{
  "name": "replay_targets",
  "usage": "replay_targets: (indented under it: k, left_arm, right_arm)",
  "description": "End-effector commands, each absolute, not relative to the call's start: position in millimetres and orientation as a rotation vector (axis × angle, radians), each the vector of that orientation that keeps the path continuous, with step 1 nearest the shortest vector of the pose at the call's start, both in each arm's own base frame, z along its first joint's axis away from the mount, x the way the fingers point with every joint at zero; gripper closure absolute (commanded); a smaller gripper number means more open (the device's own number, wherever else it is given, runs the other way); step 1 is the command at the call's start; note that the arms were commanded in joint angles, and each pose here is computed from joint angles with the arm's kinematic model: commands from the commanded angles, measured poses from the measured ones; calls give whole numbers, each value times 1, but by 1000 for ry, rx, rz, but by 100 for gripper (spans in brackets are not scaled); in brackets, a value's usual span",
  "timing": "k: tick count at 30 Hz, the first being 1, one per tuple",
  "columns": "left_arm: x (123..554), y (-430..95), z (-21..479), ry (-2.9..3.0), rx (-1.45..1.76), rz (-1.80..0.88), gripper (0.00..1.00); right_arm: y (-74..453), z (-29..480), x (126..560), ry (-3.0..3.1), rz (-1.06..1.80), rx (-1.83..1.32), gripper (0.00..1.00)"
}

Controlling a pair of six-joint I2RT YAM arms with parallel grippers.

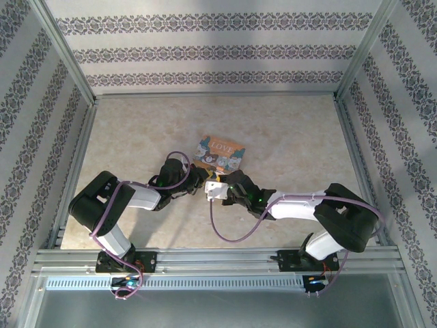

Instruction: Unlock a padlock with a key

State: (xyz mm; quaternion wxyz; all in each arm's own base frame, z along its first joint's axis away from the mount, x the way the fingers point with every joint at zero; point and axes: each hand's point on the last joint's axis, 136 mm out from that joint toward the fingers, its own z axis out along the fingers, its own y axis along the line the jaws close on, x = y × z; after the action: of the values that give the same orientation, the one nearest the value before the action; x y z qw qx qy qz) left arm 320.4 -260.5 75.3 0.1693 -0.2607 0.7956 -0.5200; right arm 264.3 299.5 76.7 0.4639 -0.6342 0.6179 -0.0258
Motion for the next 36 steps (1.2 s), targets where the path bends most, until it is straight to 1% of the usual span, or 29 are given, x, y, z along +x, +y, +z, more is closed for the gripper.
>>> replay_targets:
  k: [1,14,27,36]
  left_arm:
    - [319,-266,92,2215,-703,-1519,96]
    - [320,-267,91,2215,-704,-1521,96]
    - [320,-268,91,2217,-702,-1522,96]
    - [320,-269,91,2214,-705,-1527,96]
  right_arm:
    - [306,87,273,1518,-58,-1507,71]
    - [308,79,276,1537,-66,-1494,76]
    - [312,78,282,1551,-73,-1447,77]
    - [314,81,284,1554,-75,-1394,83]
